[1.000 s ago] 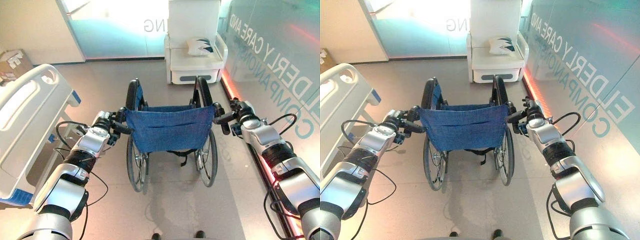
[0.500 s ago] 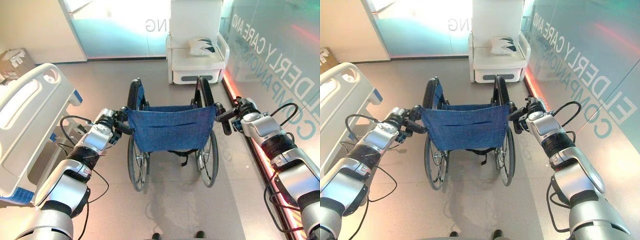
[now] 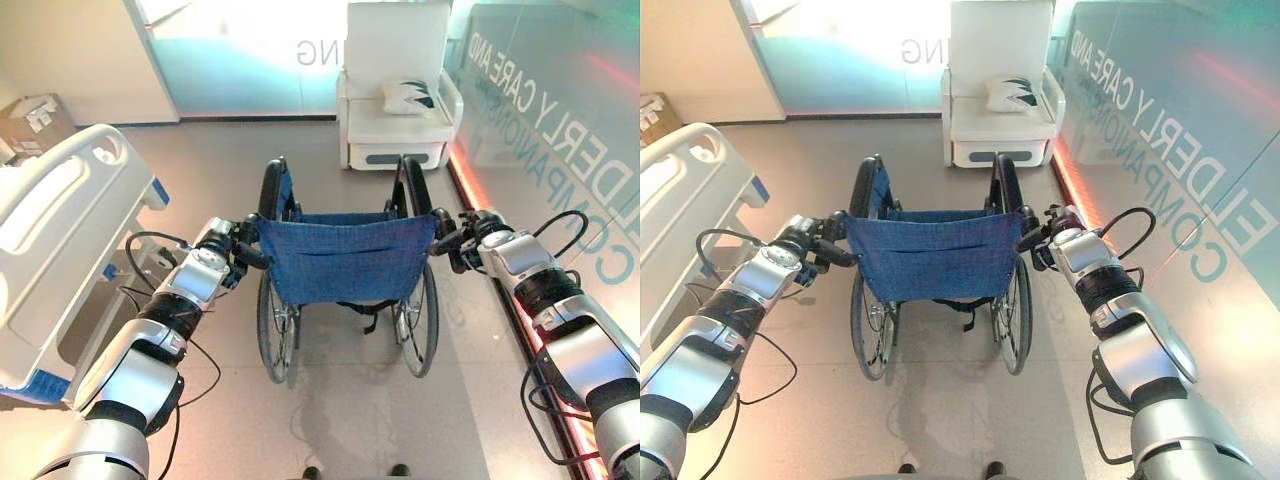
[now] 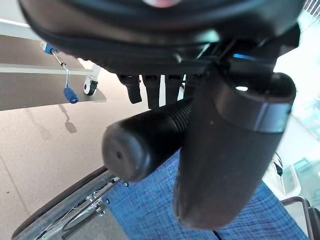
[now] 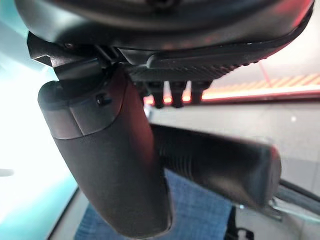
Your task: Push the wheelchair next to the bed
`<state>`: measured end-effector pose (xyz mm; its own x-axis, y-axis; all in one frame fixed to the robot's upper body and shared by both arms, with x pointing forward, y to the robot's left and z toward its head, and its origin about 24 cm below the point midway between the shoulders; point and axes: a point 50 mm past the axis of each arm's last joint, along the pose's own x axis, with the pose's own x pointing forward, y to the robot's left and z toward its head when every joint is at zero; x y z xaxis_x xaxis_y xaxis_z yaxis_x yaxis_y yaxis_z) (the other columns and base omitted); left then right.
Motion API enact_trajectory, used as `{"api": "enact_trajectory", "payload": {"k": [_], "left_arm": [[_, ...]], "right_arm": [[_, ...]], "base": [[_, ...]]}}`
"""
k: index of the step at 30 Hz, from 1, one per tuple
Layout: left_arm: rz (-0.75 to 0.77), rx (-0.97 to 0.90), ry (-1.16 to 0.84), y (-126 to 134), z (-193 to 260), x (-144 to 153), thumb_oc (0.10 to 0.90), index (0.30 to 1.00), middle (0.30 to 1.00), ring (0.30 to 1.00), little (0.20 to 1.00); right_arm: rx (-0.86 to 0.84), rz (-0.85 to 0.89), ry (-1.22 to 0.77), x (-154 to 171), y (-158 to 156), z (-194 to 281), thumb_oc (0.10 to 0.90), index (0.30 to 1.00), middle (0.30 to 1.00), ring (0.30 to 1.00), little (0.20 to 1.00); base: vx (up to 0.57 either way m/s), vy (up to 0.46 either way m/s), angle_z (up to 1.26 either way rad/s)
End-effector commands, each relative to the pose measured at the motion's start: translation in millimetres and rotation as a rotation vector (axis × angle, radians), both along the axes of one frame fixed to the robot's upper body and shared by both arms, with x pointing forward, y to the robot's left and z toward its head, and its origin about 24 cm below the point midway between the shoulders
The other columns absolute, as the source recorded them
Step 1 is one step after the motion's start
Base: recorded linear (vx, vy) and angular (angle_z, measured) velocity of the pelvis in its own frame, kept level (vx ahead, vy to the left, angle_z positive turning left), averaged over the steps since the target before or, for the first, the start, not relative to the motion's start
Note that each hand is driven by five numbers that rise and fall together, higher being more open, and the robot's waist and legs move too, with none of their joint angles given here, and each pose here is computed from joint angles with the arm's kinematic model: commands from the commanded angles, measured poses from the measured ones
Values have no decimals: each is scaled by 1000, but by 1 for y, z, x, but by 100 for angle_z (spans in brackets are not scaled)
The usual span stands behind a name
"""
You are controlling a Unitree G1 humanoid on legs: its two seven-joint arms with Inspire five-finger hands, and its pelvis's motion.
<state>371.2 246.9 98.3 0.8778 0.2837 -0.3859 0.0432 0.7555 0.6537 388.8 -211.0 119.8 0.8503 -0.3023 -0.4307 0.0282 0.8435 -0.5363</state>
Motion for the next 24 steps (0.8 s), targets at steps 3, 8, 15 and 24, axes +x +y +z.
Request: {"api": "enact_trajectory", "payload": {"k": [3,8,15,24], "left_arm": [[88,191,-56,23,25,6,800,900,900,900,900],[70,189,-45,18,20,5,800,900,900,900,900],[33,151,10,9,7,3,751,827,827,827,827],[-9,131,106,4,-4,-2,400,300,300,300,300]], "right_arm": [[-175,-68,-141,11,-21,46,800,900,900,900,900],[-149,-49,-100,10,-14,40,800,900,900,900,900],[-86,0,-28,7,-7,18,800,900,900,900,900],[-59,165,18,7,2,18,400,300,300,300,300]], "base": [[29,7,0],[37,17,0],[46,12,0],[0,0,0]]}}
